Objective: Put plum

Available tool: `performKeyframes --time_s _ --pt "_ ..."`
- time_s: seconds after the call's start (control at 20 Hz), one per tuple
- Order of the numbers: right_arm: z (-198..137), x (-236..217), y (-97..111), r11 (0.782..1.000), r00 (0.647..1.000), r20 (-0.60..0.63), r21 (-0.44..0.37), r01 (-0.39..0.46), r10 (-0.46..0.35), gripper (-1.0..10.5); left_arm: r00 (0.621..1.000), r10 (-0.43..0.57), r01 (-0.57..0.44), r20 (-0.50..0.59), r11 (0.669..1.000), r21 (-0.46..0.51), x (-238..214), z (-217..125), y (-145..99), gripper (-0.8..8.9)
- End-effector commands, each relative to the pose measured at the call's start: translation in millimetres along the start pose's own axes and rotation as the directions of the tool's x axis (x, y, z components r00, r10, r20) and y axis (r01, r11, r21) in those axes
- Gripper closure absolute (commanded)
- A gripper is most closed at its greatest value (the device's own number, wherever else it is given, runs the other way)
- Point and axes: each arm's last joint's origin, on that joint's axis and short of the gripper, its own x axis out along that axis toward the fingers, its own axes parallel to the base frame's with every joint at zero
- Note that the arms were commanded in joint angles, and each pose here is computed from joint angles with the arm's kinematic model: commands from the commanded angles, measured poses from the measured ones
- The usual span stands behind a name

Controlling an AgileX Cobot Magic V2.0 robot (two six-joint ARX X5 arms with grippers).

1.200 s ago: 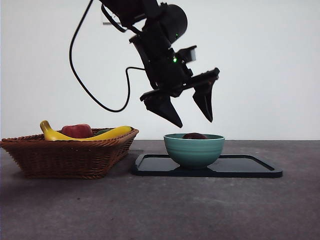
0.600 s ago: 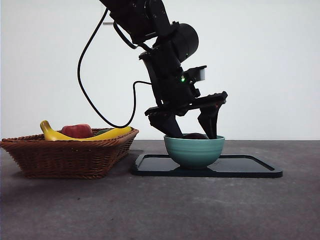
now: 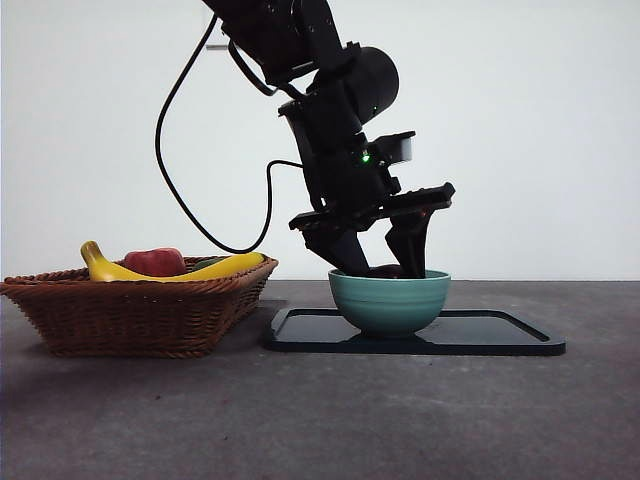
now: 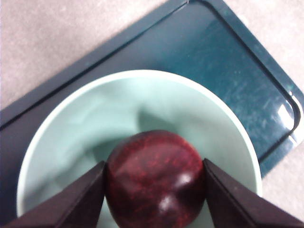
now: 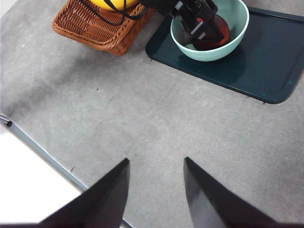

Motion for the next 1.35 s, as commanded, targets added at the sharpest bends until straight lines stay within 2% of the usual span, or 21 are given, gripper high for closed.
performKeyframes --time_s 0.05,0.3,0.45,0.65,0.85,1.1,1.35 --pt "2 0 1 1.000 1.000 0.006 -0.011 -0.006 0.006 7.6 0.998 -0.001 0.000 0.064 1.000 0.015 -15 15 -3 5.72" --pt "2 0 1 1.000 1.000 0.006 -0.012 -0.005 0.005 7.6 0.968 -0.002 -0.002 0.250 1.000 0.019 -99 43 -5 5.68" --pt "2 0 1 1.000 1.000 0.006 -0.012 -0.006 0.006 7.6 0.942 0.007 -0.011 0.335 1.000 0.011 -164 46 -3 5.66" --pt "2 0 1 1.000 1.000 0.007 -0.013 -0.006 0.006 7.6 0.921 0.101 -0.088 0.375 0.995 -0.052 -248 28 7 5.64" --pt "2 0 1 1.000 1.000 0.007 -0.020 -0.005 0.005 7.6 0.920 0.155 -0.125 0.360 0.987 -0.105 -302 3 16 5.65" --pt "2 0 1 1.000 1.000 0.008 -0.023 -0.006 0.006 7.6 0.922 0.231 -0.183 0.310 0.967 -0.178 -316 -28 30 5.65" --pt "2 0 1 1.000 1.000 0.008 -0.024 -0.006 0.006 7.6 0.903 0.276 -0.213 0.329 0.953 -0.216 -277 -72 48 5.66"
